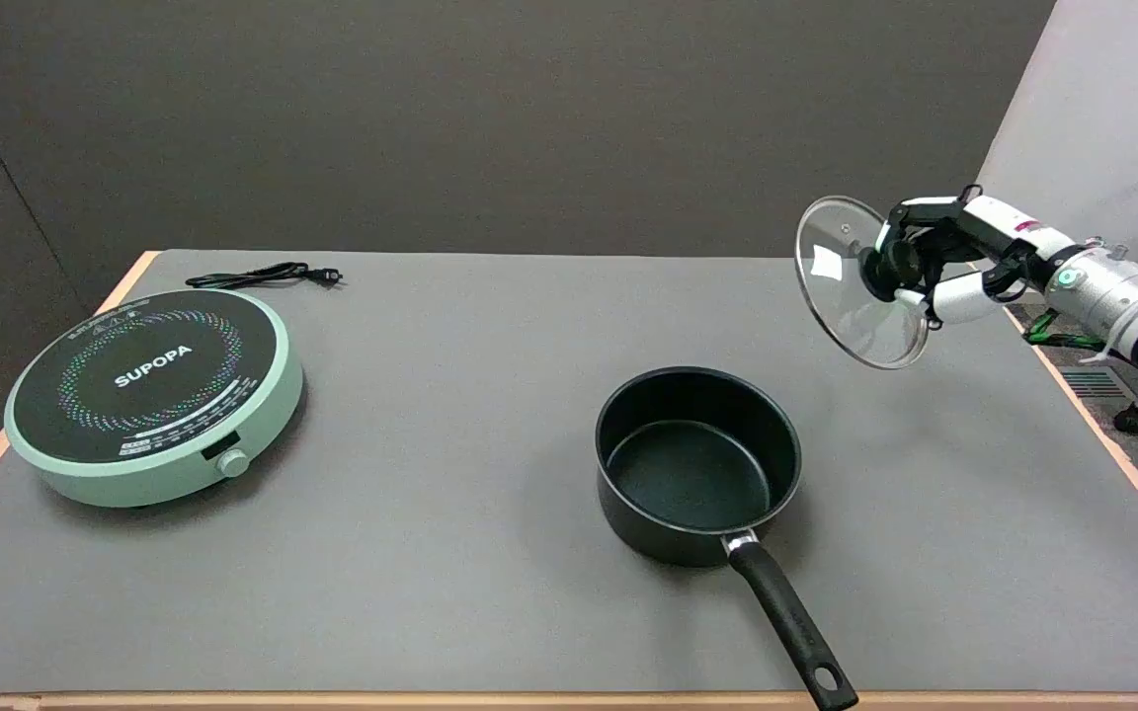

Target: Place the pot lid onto the pot.

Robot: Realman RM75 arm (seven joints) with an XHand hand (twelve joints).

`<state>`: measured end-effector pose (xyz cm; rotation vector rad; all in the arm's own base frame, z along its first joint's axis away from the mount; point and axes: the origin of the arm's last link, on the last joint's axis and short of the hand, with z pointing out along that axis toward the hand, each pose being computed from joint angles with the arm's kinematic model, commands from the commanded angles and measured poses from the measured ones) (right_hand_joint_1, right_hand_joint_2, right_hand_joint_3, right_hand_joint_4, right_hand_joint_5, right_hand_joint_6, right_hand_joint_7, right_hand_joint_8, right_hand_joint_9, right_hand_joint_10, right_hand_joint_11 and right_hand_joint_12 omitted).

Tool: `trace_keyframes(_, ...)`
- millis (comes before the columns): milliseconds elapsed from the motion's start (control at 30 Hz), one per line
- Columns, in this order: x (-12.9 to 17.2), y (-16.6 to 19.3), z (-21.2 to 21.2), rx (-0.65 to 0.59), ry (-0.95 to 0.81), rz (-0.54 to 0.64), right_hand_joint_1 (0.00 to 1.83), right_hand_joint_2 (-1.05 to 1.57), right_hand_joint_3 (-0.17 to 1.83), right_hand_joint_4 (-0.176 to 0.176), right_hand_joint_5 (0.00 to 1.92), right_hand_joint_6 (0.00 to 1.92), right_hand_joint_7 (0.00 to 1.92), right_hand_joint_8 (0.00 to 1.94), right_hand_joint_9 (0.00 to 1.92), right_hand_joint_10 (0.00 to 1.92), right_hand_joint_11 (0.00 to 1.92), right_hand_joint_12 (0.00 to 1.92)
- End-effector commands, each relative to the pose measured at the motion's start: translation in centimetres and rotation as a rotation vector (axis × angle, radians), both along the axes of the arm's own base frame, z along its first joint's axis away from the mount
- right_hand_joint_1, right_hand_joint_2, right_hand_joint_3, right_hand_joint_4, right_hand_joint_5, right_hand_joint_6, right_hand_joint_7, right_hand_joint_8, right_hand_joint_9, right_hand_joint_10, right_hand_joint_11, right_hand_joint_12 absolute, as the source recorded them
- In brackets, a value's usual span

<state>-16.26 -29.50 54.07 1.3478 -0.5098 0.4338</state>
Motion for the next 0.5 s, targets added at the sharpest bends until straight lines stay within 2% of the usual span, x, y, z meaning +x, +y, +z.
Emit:
trace_keyframes(33,4.0,3.8,-2.9,0.064,-0.120,0.117,1.37,0.78,0.77,0.176,0.58,1.48,0.91,1.36,0.81,1.65,0.67,1.23)
trace_keyframes(300,4.6,5.1,-5.3,0.094,-0.176,0.118,1.37,0.77,0.78,0.176,0.58,1.49,0.92,1.36,0.81,1.65,0.67,1.25)
trace_keyframes(500,4.7,5.4,-5.9,0.069,-0.383,0.137,1.37,0.77,0.79,0.176,0.58,1.50,0.91,1.37,0.81,1.66,0.67,1.27)
